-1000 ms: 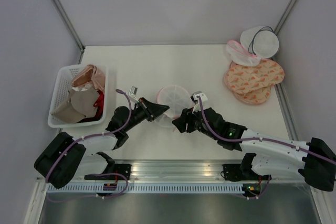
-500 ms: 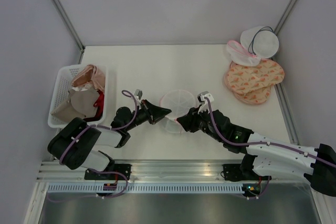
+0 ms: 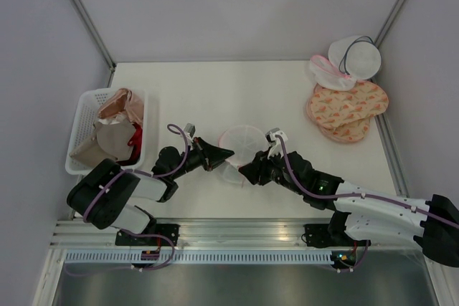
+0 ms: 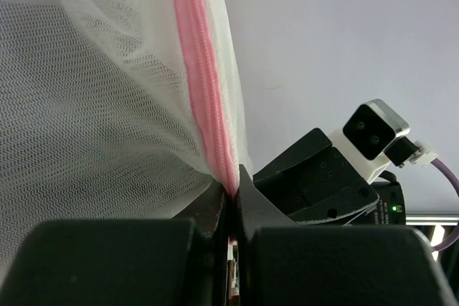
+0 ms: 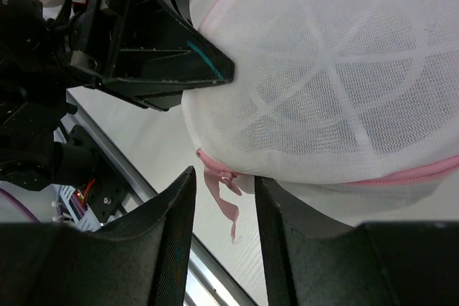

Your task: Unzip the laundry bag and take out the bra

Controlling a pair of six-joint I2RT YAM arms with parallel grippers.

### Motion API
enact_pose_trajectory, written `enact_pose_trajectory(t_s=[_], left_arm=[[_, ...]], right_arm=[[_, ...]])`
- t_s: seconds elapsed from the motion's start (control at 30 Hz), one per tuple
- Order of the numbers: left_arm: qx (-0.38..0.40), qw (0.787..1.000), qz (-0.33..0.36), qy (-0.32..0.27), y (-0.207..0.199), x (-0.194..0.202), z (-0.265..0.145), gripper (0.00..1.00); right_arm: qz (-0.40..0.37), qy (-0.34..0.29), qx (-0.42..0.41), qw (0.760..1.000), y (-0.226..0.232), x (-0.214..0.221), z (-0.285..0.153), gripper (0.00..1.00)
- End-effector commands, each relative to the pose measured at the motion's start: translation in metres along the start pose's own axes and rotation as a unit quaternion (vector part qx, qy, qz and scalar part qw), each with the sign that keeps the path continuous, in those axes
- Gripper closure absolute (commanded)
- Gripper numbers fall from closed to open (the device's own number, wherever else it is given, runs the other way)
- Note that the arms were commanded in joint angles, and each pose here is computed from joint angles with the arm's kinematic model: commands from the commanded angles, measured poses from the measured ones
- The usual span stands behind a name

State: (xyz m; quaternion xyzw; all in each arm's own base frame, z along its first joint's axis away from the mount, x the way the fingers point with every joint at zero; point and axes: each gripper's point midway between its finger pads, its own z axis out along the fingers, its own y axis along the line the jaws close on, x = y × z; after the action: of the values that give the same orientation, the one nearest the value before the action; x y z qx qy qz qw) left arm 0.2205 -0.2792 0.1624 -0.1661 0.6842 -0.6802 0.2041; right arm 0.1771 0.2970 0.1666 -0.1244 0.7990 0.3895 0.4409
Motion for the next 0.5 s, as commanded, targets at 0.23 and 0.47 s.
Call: enact_pose_trajectory(t_s=[0.23,0.47], left_arm=[[0.149,0.988,0.049,0.008,-0.068,0.003,-0.006,0.98],[0.142,0.988,0.058,0.022,-0.063,0.005,-0.008,0.98]], right_arm=[[0.030,-0.008,-0.040,0.999,0.014,0.000,-0.001,0.76],[0.015,0.010,0.001,1.000,0.002,0.002,-0.005,1.00]])
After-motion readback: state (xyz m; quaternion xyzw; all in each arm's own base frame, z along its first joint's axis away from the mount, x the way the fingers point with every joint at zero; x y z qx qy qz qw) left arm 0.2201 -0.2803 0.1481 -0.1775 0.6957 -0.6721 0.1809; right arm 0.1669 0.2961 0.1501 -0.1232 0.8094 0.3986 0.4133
